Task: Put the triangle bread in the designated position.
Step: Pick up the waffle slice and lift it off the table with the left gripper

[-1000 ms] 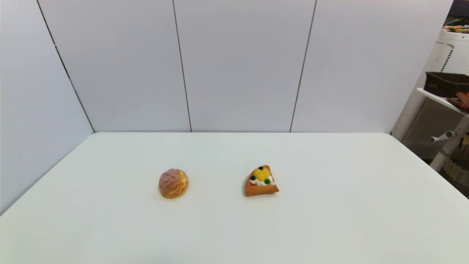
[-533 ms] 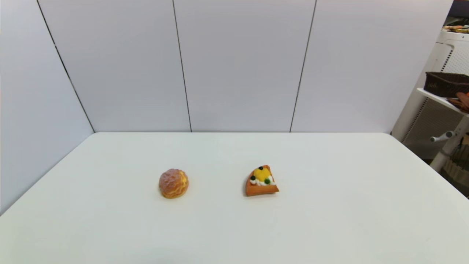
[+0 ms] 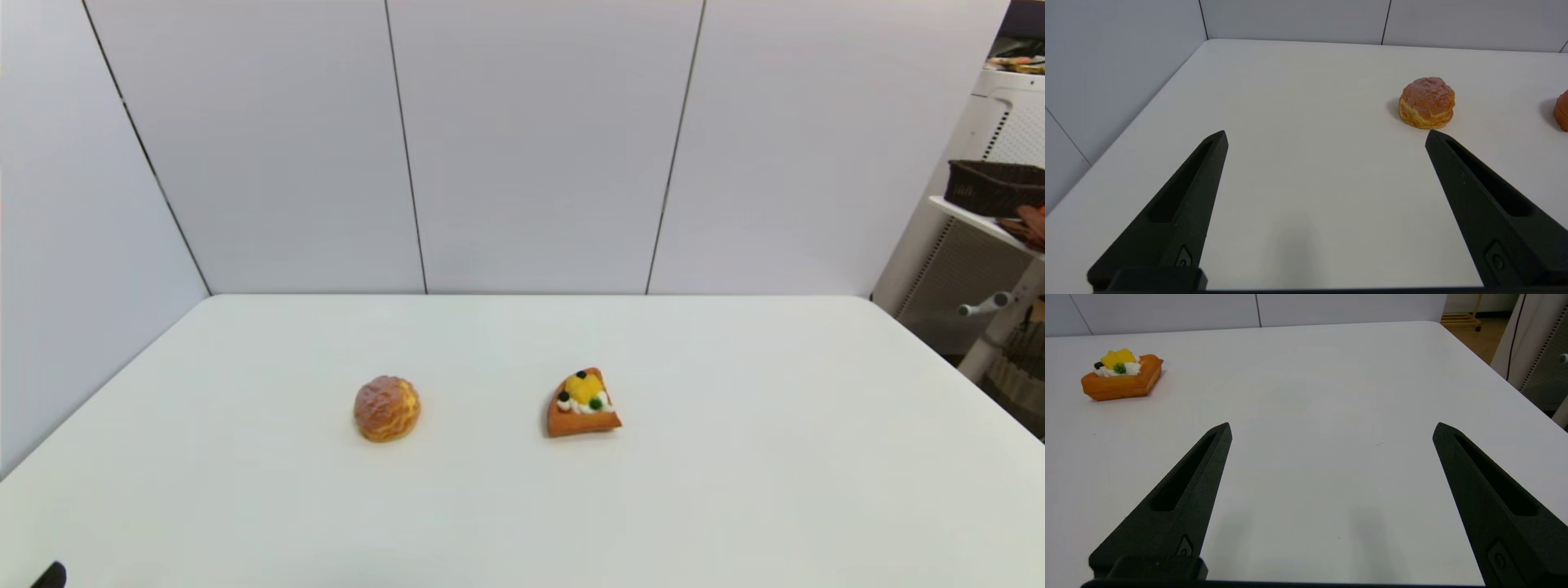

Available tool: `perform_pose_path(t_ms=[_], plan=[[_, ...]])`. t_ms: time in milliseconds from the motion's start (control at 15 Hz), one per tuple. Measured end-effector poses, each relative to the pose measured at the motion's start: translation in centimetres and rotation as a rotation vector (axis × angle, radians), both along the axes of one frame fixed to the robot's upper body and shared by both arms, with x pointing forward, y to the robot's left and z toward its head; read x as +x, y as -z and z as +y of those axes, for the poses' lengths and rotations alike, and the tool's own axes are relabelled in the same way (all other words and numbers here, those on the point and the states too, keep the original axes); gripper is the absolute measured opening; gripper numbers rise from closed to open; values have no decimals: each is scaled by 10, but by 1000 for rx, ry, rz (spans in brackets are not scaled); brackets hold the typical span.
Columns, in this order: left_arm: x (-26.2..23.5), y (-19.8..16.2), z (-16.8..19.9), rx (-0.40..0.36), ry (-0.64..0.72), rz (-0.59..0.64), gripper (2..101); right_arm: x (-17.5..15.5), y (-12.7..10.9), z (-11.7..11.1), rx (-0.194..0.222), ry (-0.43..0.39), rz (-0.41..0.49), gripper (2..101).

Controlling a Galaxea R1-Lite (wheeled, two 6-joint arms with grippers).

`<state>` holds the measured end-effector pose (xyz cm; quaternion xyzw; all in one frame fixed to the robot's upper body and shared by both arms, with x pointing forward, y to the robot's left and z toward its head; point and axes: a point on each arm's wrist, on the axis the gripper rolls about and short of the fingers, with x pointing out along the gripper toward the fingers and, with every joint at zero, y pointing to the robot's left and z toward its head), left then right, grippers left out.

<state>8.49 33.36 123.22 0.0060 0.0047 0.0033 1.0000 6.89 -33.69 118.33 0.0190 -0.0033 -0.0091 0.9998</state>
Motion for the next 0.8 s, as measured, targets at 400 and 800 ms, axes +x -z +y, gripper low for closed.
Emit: perform_pose_path(t_ms=[400, 800], plan=[[94, -117, -22, 271, 329, 12, 979, 0, 0, 0, 0, 0, 0, 973], [206, -136, -150, 447, 793, 79, 979, 0, 0, 0, 0, 0, 0, 973]])
